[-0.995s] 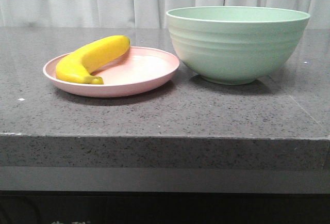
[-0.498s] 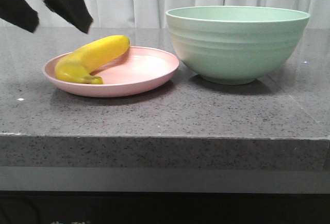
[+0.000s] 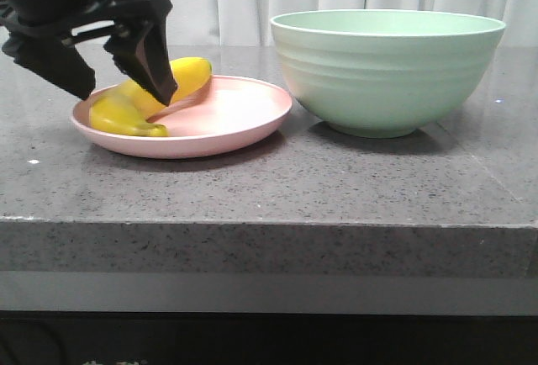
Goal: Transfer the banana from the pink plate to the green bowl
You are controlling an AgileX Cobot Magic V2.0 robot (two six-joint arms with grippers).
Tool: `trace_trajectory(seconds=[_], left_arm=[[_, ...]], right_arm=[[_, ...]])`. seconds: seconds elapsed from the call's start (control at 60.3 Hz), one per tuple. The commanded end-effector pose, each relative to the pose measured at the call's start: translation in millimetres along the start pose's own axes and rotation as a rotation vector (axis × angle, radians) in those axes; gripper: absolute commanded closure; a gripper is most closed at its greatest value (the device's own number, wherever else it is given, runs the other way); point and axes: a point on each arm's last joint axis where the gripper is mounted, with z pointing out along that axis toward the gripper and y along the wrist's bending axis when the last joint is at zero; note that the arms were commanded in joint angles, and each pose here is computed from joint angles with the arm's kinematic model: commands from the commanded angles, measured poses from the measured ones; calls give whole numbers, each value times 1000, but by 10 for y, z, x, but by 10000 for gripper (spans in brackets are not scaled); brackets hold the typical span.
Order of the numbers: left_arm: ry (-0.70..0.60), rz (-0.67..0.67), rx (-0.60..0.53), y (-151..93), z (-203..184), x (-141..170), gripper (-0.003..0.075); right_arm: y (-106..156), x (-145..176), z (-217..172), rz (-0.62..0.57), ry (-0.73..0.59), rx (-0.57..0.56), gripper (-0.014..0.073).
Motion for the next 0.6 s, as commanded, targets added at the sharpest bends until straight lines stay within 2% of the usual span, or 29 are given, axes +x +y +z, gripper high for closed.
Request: trace_trajectory(seconds=[0.0, 0.581], left_arm=[[-117, 1, 23, -56, -152, -154, 131], [-70, 6, 16, -44, 23, -127, 134]], right_arm=[[6, -179, -13, 1, -94, 4, 64], [6, -179, -13, 1, -94, 4, 64]])
